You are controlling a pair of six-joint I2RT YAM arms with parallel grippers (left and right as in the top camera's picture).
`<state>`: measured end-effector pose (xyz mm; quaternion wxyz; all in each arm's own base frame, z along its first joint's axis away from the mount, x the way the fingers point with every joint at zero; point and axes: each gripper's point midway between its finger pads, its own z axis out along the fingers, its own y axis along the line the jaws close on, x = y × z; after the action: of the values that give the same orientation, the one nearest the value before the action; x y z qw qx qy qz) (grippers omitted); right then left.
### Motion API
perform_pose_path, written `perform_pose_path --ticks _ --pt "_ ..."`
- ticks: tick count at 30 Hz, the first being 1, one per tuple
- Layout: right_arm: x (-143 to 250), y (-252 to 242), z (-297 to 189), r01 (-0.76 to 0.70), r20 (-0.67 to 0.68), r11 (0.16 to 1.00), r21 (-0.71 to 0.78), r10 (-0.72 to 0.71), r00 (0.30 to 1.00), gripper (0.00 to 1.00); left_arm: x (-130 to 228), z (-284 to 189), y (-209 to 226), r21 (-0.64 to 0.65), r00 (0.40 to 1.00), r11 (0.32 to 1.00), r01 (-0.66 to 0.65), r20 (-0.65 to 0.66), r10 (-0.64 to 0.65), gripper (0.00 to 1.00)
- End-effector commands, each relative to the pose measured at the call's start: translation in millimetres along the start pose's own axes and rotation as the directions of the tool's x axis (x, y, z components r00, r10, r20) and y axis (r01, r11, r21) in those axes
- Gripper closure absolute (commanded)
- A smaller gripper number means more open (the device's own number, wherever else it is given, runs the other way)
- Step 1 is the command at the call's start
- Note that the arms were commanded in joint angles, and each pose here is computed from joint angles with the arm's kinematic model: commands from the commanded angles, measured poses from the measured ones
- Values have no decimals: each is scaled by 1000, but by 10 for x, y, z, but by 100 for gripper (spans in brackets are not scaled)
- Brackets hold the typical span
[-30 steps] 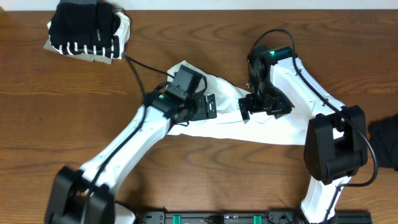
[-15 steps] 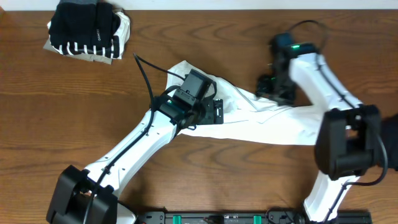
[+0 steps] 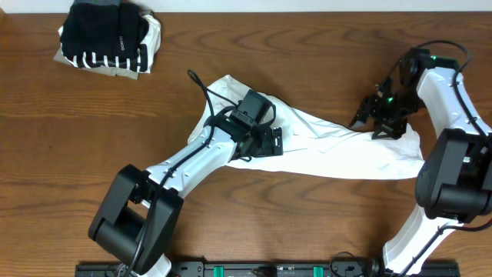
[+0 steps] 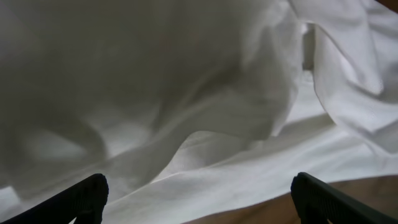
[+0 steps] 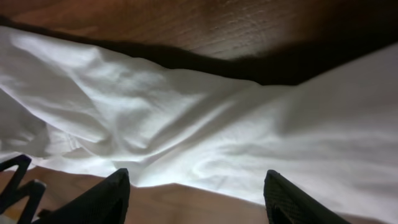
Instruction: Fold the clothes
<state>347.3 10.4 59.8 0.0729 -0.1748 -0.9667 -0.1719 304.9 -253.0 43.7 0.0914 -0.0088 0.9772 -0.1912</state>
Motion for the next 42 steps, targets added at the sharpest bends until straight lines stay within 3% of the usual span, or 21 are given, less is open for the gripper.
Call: perform_pose_path --ticks 1,12,20,25,29,36,42 --pt "94 45 121 35 -17 999 -19 -36 999 32 -35 6 31 -16 995 995 99 23 -99 4" --pt "382 -154 723 -55 -78 998 -26 53 996 38 -84 92 80 -35 986 986 161 45 -160 4" --pt "269 -250 669 -79 -41 996 -31 78 996 40 -164 57 340 -140 979 972 187 106 -173 4" --pt "109 -561 520 -159 39 983 89 156 987 40 -240 -6 618 -195 967 950 246 124 -225 4" --pt "49 -681 418 -205 66 975 88 199 978 40 -325 -74 882 -222 950 925 307 135 -283 4" --pt "-33 -612 416 -79 82 996 49 75 994 36 -448 -128 1055 -225 951 928 297 151 -268 4" --pt "-250 -470 418 -21 166 1000 23 17 986 36 -594 -298 695 -126 977 979 161 163 -139 4"
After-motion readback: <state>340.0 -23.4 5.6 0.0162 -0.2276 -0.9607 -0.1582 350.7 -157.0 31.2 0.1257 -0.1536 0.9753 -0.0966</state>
